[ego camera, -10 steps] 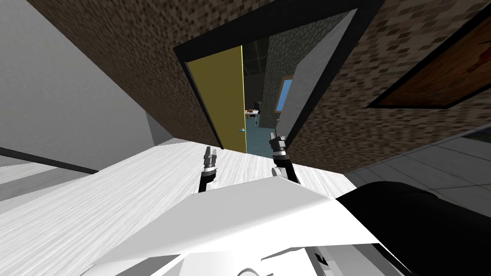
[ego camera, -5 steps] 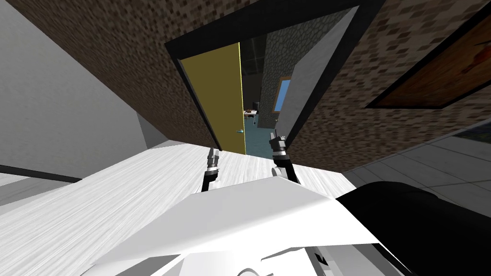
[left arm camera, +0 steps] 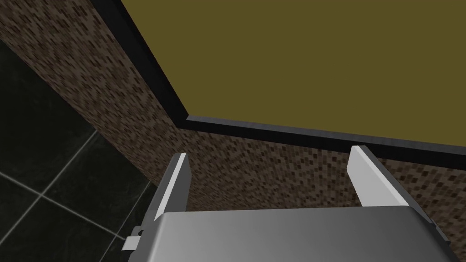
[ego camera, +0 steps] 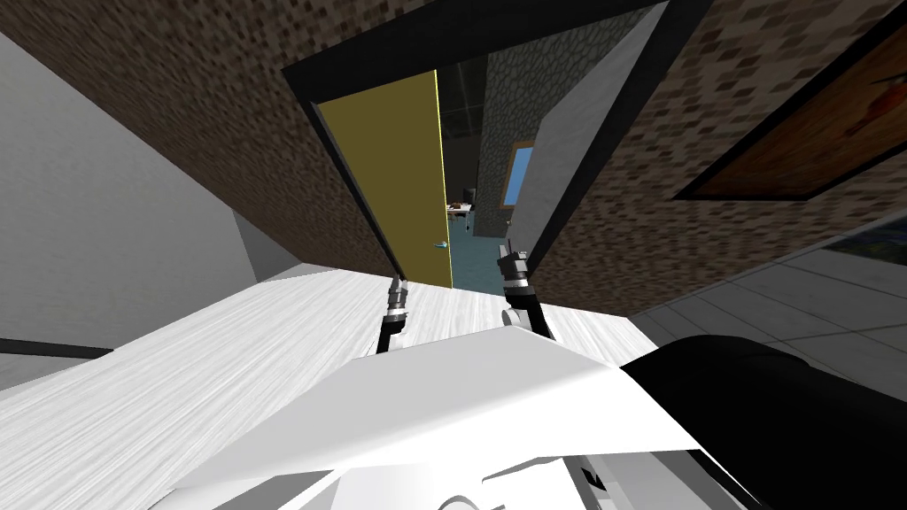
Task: Push the door open
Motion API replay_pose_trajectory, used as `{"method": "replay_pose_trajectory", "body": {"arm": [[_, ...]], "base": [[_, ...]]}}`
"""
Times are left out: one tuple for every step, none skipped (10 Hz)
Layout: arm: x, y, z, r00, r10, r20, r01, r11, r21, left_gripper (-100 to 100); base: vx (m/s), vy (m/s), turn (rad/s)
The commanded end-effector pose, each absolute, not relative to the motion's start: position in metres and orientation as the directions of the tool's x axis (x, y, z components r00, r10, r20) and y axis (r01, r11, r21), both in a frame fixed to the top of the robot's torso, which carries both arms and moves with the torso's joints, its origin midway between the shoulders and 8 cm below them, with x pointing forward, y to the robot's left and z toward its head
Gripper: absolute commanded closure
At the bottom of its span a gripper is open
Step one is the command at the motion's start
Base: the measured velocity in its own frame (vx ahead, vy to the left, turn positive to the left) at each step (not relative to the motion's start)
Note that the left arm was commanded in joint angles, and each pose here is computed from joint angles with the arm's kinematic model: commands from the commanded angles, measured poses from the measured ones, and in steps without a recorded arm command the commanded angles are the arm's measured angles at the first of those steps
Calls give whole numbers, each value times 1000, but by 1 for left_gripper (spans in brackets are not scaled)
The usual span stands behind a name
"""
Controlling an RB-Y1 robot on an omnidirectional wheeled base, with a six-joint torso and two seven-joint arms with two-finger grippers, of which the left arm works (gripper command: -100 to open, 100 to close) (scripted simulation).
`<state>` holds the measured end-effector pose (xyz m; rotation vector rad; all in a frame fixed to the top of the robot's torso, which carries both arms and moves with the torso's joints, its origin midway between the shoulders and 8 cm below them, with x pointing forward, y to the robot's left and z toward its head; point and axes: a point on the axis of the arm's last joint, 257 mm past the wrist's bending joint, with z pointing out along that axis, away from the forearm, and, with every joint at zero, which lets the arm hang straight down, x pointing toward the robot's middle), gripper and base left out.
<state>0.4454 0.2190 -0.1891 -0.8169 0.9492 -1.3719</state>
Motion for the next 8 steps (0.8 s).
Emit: {"method": "replay_pose_trajectory", "body": {"arm": [[449,217,-200,-41,-997,-71,402,49,-914,-100],[452,216,-206,-44,-997,-70,391,47,-919,-100],[454,215,-213,-48,-996,-69,380,45,-924,-100],[457,213,-219,-52,-996,-67,369,43,-928,-100],[459,212,-226,-55,-996,-65,358,41,-933,-100],[461,211,-232,-58,-996,-63,346,39,-937,-100],[463,209,-238,-61,-996,-62,335,38,-941,-100],[465,208,-244,-65,-996,-60,324,36,-945,-100]], "base": [[102,3,-60],[104,0,-57],[96,9,-70],[94,17,-85],[105,28,-55],[101,6,-67],[104,3,-76],[95,16,-57]]}}
